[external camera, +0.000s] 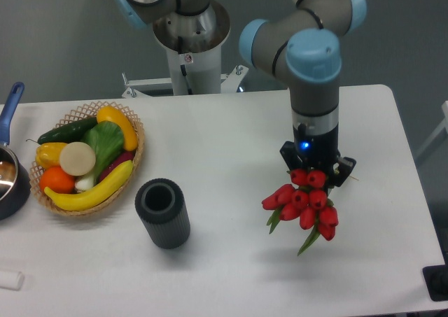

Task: Place the flowers on the table
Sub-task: 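Lower the held tulip bouquet down onto the table surface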

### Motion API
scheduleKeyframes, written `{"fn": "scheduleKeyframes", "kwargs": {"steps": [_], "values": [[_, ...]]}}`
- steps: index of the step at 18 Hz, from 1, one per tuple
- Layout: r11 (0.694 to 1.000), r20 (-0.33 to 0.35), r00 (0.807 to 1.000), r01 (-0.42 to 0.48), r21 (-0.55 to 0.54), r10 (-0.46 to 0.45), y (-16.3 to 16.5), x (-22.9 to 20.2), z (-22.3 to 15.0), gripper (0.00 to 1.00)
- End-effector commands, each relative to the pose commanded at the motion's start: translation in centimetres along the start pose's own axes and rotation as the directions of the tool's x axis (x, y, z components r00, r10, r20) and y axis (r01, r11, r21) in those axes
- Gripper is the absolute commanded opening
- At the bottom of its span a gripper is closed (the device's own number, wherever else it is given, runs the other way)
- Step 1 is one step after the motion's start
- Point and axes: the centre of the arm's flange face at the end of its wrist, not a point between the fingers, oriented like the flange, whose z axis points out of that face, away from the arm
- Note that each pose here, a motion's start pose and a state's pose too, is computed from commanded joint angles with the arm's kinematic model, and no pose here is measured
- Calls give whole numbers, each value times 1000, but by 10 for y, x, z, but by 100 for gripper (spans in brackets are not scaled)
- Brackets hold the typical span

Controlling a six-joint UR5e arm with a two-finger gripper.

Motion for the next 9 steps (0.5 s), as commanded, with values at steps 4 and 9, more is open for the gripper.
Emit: {"fn": "scheduleKeyframes", "kwargs": {"steps": [4, 9], "values": [[997, -26, 999, -31, -71, 29, -10, 6, 36, 45], [995, -89, 995, -44, -89, 36, -22, 15, 89, 45]]}}
